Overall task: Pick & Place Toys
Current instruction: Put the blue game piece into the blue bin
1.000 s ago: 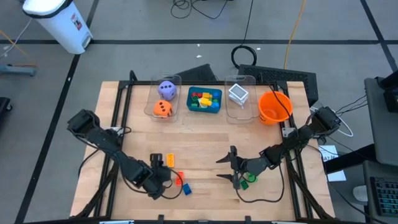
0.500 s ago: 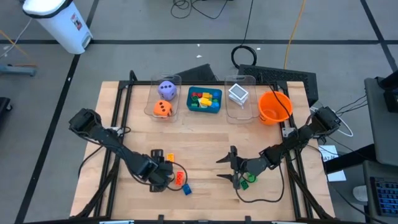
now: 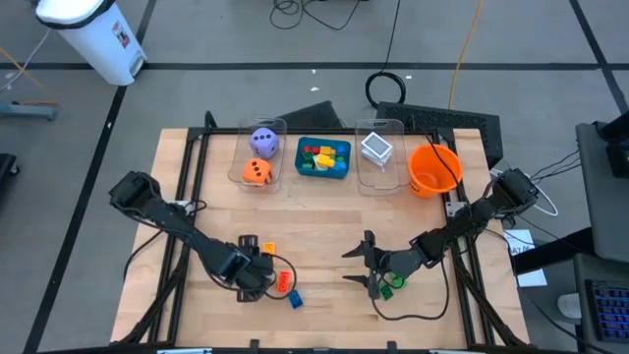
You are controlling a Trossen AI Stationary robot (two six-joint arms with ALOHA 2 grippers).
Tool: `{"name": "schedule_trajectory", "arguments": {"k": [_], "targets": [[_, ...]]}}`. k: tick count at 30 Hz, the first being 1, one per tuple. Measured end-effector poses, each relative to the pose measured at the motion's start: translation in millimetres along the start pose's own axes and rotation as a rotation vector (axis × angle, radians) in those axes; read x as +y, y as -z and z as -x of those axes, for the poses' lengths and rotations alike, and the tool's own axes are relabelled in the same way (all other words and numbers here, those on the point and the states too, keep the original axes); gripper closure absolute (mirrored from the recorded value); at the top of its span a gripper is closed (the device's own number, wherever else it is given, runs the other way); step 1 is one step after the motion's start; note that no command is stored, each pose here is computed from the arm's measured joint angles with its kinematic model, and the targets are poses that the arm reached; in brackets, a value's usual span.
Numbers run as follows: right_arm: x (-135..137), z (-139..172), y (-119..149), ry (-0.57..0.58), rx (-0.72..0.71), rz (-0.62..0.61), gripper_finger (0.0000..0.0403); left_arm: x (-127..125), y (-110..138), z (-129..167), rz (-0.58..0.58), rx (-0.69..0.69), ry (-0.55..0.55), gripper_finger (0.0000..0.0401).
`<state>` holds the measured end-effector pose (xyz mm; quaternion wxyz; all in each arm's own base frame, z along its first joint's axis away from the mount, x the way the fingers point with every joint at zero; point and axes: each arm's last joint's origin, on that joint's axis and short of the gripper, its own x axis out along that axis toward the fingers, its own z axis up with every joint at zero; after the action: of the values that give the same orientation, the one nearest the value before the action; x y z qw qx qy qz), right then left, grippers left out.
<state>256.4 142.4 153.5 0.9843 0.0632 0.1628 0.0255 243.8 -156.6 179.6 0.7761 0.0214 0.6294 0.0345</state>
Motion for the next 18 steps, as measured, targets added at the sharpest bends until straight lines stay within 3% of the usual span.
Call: {"name": "schedule_trajectory", "arguments": {"k": [8, 18], "targets": [[0, 0, 0, 0.000, 0.001, 0.001, 0.0133, 3, 11, -13, 0.033, 0.047, 0.009, 0.0148], [0, 0, 0, 0.000, 0.001, 0.000, 0.0133, 7, 7, -14, 0.051, 0.053, 0.025, 0.0148]]}}
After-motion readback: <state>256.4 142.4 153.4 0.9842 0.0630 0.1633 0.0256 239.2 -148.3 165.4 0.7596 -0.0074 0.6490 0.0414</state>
